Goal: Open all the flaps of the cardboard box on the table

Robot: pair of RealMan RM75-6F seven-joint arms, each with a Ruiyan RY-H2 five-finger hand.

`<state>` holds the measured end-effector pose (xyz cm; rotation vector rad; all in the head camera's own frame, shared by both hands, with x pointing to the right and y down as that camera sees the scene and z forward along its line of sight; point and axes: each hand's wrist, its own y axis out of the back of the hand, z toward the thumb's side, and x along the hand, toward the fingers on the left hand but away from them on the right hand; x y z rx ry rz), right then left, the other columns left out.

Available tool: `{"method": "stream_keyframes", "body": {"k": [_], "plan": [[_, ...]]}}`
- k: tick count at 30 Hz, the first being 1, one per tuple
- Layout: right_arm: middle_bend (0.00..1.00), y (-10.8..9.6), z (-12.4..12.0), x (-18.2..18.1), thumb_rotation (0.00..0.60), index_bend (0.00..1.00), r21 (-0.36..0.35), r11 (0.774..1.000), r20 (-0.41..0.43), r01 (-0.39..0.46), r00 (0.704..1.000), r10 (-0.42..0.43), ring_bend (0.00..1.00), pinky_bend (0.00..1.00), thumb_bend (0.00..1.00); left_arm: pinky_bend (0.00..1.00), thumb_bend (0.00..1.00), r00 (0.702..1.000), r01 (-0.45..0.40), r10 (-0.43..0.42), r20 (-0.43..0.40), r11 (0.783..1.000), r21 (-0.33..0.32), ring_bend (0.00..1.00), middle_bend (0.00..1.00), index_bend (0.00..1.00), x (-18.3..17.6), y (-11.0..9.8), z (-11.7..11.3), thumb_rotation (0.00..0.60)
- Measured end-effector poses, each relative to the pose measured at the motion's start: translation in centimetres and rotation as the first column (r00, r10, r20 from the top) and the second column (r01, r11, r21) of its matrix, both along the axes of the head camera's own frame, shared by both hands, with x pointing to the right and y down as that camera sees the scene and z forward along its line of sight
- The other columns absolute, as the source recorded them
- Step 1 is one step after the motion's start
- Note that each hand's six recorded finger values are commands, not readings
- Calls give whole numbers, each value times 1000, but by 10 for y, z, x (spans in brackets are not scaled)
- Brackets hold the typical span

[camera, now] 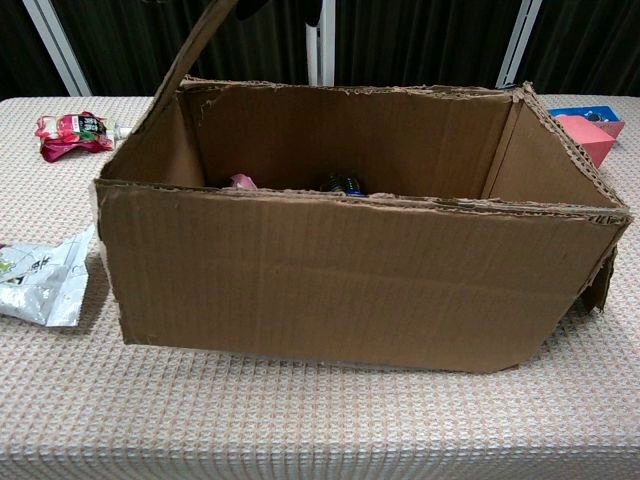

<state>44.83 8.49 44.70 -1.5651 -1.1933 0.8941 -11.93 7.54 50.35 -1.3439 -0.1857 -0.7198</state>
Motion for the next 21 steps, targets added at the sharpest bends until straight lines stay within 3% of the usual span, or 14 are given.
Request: {"method": "stream_keyframes", "body": {"k": [21], "plan": [[0,-5,-3,-16,600,0,4,1000,6,19,1000,-19,0,0,496,267,862,973,203,-210,-95,976,-84,173,358,161,-57,-13,-14,600]]}}
